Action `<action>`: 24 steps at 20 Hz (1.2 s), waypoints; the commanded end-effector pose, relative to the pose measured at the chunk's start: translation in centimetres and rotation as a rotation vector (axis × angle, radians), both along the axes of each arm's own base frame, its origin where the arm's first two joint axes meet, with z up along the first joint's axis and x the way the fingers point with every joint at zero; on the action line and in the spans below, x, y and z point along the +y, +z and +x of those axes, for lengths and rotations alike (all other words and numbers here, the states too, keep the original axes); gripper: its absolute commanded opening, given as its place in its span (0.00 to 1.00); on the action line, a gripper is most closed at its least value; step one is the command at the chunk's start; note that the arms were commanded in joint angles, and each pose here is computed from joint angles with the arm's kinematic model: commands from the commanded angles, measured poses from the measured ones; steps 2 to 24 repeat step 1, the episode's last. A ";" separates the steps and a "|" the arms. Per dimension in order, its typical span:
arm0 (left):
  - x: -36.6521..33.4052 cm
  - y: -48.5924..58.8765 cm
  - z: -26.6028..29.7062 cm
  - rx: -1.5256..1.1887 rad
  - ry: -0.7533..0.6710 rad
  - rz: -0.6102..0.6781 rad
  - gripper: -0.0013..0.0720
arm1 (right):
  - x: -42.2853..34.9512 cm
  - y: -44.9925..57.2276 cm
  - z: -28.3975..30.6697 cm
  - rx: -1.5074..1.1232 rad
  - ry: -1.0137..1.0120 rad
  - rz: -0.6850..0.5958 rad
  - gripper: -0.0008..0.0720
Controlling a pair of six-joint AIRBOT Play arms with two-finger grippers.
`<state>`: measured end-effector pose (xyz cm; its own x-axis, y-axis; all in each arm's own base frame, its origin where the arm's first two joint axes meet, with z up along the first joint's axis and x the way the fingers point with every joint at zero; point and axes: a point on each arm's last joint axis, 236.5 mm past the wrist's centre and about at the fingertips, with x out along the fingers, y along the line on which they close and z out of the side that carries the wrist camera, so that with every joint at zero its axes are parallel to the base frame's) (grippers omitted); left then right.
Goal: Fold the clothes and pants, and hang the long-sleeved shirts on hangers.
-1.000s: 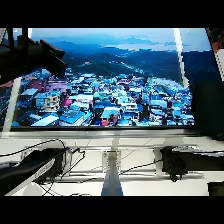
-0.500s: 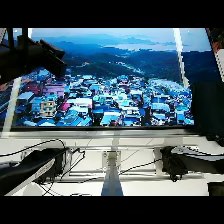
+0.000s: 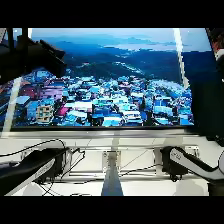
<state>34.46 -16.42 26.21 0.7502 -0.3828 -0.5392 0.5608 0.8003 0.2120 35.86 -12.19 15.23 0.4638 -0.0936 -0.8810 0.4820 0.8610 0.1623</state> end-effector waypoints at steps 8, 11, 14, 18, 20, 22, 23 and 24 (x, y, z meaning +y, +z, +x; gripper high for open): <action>0.0 0.0 0.0 0.000 0.000 0.000 0.05 | 6.5 3.3 0.9 -0.104 0.221 -0.051 0.36; 0.0 0.0 0.0 0.000 0.000 0.000 0.05 | 6.5 3.3 0.9 -0.104 0.221 -0.051 0.36; 0.0 0.0 0.0 0.000 0.000 0.000 0.05 | 6.5 3.3 0.9 -0.104 0.221 -0.051 0.36; 0.0 0.0 0.0 0.000 0.000 0.000 0.05 | 6.5 3.3 0.9 -0.104 0.221 -0.051 0.36; 0.0 0.0 0.0 0.000 0.000 0.000 0.05 | 6.5 3.3 0.9 -0.104 0.221 -0.051 0.36; 0.0 0.0 0.0 0.000 0.000 0.000 0.05 | 6.5 3.3 0.9 -0.104 0.221 -0.051 0.36; 0.0 0.0 0.0 0.000 0.000 0.000 0.05 | 6.5 3.3 0.9 -0.104 0.221 -0.051 0.36; 0.0 0.0 0.0 0.000 0.000 0.000 0.05 | 6.5 3.3 0.9 -0.104 0.221 -0.051 0.36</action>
